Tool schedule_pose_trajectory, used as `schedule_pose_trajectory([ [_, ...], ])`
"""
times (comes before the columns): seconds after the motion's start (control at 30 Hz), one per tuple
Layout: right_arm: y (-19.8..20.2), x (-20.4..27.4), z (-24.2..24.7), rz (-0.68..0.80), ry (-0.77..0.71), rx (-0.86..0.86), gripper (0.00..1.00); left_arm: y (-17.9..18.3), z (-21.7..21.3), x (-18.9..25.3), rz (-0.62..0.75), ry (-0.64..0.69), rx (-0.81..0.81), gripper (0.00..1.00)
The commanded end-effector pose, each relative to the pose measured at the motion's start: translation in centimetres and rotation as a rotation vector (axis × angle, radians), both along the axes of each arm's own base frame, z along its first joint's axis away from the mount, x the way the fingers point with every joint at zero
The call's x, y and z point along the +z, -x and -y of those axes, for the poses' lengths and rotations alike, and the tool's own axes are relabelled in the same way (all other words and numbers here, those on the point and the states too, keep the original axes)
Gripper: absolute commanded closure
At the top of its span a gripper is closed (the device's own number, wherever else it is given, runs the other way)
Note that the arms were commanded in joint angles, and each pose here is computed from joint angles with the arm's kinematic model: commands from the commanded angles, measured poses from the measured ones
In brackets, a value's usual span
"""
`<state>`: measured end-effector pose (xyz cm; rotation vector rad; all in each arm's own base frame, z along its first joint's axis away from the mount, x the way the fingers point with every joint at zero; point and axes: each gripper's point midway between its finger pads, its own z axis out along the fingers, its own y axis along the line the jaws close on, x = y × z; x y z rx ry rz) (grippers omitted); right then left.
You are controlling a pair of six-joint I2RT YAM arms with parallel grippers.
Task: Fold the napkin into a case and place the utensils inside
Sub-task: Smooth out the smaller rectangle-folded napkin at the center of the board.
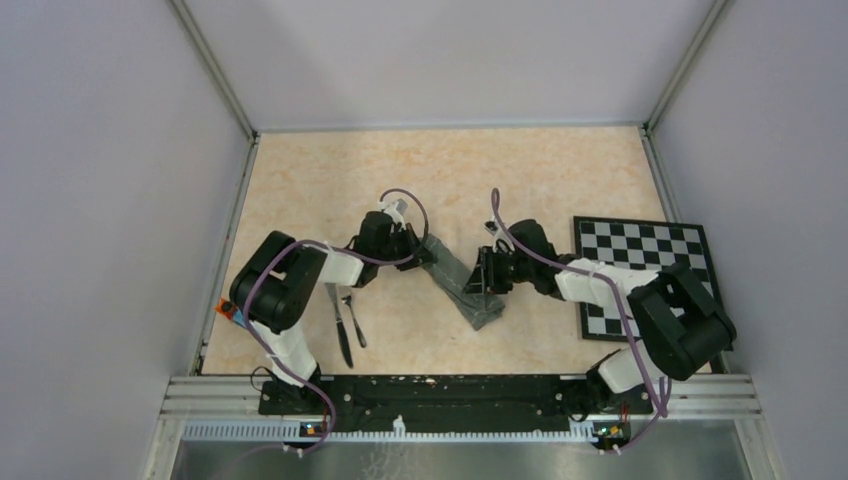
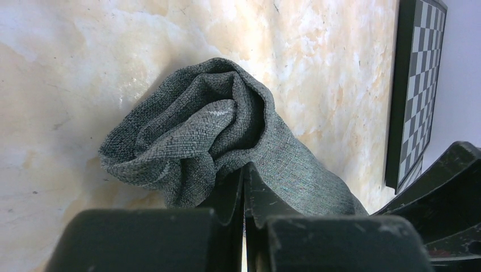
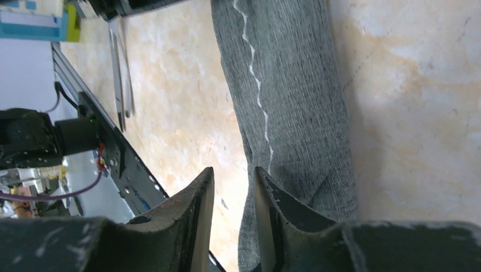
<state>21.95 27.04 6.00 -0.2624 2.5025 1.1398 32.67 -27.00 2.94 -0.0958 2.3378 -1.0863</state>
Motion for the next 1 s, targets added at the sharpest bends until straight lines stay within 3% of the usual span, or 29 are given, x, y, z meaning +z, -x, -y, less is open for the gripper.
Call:
schedule_pose_trajectory([
  [0.0,1.3,-1.1,0.7,-0.024,0.014,0.032,0.68,1.1,-3.0,-4.9,-0.107,-0.151,0.053,1.00],
  [0.23,5.5,-3.3,3.4,-0.079,0.066,0.005,0.70,0.7,-2.2,-3.7,-0.085,-0.142,-0.004,1.00],
  [0.37,2.7,0.0,3.7,0.069,0.142,-0.002,0.66,0.0,-0.6,0.3,-0.016,-0.083,-0.087,0.95],
  [0.6,-2.2,4.3,0.1,0.207,0.070,0.047,0.63,0.2,1.9,6.8,0.052,0.061,-0.225,0.68],
  [0.8,-6.4,4.5,-3.3,0.183,-0.023,-0.030,0.60,0.2,-0.3,9.4,0.094,0.060,-0.175,0.57],
  [0.87,-7.5,4.1,-4.3,0.163,-0.050,-0.049,0.62,-0.1,-1.9,9.6,0.108,0.020,-0.131,0.56],
  [0.97,-9.1,3.5,-5.8,0.134,-0.071,-0.059,0.74,-0.4,-3.9,9.2,0.119,-0.039,-0.080,0.58],
])
